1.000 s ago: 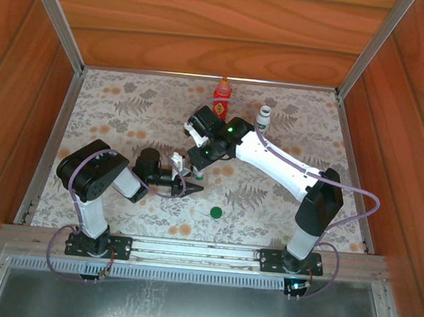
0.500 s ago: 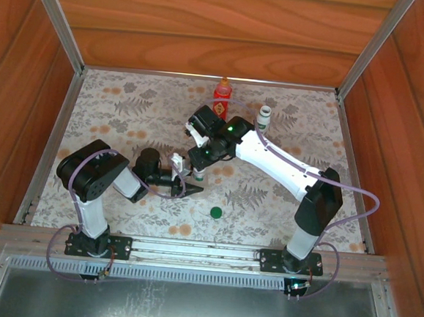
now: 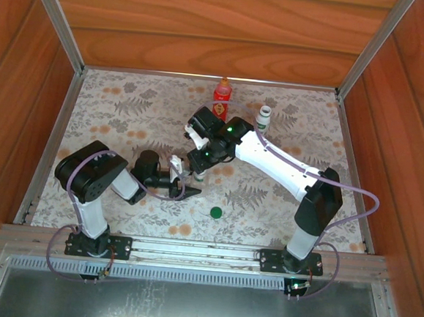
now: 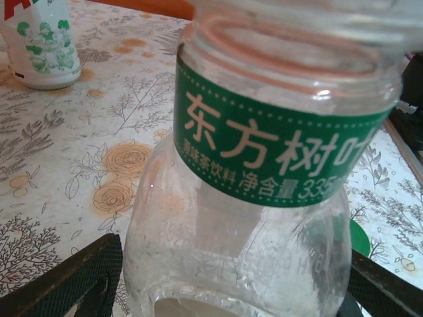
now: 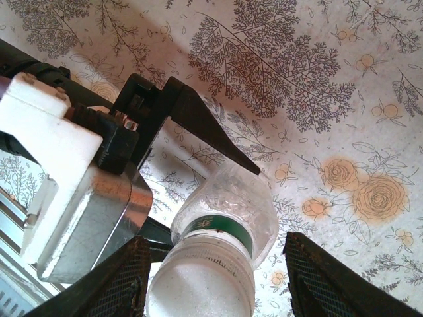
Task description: Screw on the bottle caps
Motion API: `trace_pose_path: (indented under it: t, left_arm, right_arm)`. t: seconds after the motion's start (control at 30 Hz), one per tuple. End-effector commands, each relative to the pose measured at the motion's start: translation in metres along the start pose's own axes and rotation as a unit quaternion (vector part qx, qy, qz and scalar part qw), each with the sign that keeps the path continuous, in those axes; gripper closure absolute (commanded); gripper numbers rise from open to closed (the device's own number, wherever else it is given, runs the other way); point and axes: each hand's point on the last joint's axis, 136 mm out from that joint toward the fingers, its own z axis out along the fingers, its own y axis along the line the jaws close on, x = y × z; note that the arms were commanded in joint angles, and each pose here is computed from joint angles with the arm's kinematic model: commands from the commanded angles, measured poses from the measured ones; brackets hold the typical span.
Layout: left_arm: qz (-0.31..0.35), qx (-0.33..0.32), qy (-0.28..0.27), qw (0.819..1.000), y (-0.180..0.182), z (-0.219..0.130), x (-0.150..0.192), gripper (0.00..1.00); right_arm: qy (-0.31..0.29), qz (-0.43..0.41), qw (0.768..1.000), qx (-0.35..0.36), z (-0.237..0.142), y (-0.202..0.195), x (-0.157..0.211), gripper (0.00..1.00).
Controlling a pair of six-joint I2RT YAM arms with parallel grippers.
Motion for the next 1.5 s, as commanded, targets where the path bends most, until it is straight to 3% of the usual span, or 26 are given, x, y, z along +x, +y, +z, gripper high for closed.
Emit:
trace_pose_path:
  t: [0.0,0.53,1.27,1.47]
  left_arm:
    - [0.036,-0.001,0.002,0.999,-0.0038,0.0001,-0.0008,0.22]
    - [0.056,0.001,-0.028,0.998,-0.0039,0.002,-0.0105,0.27]
    - [0.046,0.007,-0.027,0.999,-0.0061,0.0021,-0.0088,0.38]
    - [0.044,0.008,-0.027,0.999,-0.0062,0.0026,-0.008,0.38]
  right_arm:
    - [-0.008,0.004,1.0,-0.009,-0.0115,0.0069,0.0015,0.41]
    - [-0.005,0.011,1.0,0.002,-0.0139,0.0033,0.0036,0.39]
    - [0.015,-0.015,0.999,0.045,-0.0133,0.0014,0.0064,0.4]
    - [0.022,-0.022,0.998,0.046,-0.0094,0.0036,0.0063,0.45]
